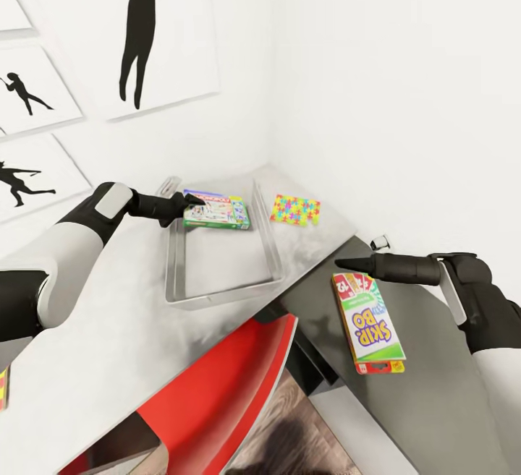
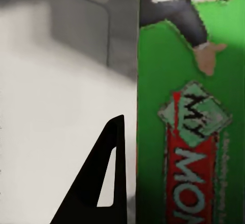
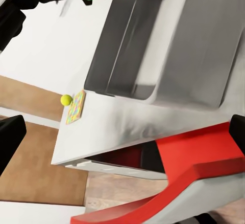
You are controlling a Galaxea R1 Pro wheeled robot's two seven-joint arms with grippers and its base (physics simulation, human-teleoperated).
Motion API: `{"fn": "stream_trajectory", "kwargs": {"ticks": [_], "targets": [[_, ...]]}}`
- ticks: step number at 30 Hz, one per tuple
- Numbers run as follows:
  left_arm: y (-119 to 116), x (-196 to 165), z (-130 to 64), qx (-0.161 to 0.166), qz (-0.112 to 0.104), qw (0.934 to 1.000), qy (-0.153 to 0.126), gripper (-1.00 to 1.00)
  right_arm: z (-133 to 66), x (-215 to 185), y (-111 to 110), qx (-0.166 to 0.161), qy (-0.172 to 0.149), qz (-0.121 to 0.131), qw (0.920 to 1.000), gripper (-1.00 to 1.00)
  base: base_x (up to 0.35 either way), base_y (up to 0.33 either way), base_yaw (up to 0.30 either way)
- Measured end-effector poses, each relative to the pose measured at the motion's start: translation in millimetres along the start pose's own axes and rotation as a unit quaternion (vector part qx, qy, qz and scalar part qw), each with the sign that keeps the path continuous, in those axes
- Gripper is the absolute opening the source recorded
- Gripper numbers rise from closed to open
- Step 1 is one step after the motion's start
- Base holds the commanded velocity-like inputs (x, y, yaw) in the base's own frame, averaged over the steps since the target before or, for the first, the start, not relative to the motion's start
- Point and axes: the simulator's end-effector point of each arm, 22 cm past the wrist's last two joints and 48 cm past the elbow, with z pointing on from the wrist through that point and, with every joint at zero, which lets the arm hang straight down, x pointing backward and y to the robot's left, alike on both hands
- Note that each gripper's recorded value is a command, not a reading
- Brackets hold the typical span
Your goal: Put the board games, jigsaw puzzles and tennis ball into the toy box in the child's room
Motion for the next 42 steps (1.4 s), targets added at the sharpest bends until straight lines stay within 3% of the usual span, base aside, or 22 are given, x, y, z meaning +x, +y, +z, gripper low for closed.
{"fn": "stream_trajectory", "kwargs": {"ticks": [42], "targets": [[-5, -15, 9.8, 0.007, 0.003, 0.9999, -0.012, -1.00, 4.8, 10, -15, 0.001, 0.006, 0.012, 0.9999, 1.00, 0.000, 0.000, 0.000]]}}
